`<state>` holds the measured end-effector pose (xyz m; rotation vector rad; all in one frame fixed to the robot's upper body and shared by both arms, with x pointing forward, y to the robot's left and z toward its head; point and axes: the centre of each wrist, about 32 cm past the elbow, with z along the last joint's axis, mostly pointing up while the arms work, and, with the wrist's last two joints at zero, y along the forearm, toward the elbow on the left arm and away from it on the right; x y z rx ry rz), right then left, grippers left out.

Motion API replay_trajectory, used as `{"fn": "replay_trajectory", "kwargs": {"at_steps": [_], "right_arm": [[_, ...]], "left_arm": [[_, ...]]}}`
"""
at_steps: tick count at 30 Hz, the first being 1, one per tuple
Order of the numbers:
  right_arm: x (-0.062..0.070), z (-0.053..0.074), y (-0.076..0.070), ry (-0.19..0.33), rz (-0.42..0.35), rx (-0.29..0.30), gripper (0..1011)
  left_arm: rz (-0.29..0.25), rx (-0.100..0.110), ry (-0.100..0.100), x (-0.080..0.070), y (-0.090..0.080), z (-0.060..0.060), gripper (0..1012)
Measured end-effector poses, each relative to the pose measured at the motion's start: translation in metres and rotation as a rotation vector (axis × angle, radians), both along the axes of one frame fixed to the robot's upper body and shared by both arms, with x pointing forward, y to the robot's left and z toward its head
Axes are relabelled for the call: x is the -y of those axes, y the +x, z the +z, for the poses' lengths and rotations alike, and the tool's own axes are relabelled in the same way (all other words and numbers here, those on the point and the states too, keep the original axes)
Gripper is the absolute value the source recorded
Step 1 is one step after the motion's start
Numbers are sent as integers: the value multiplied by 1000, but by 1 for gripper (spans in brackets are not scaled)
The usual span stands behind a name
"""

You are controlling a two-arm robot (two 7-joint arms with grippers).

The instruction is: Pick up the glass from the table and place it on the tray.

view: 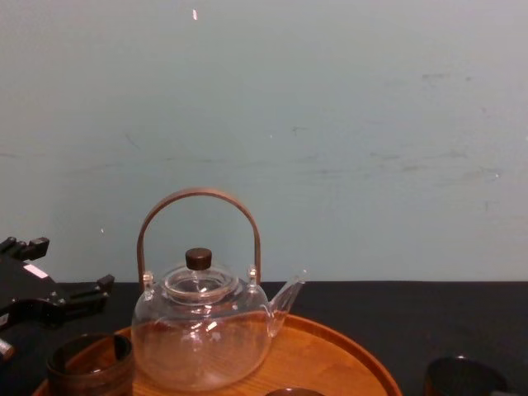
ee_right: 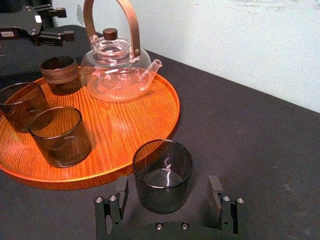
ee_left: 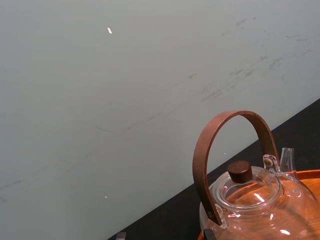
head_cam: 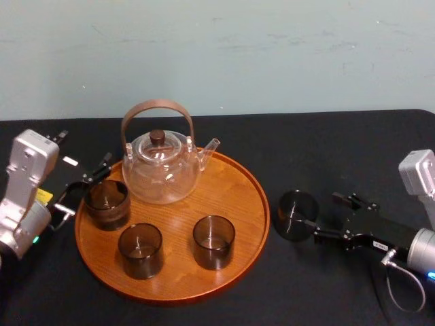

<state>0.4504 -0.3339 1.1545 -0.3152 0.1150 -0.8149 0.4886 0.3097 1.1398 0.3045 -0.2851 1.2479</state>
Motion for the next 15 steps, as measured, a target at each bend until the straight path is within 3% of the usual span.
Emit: {"fn": "replay_trajectory", "kwargs": {"at_steps": [15], "right_arm": [[-9,0,18,-27,-1,-27,1002]], "left_arm": [[0,0,0,0,0,0,1002]]}}
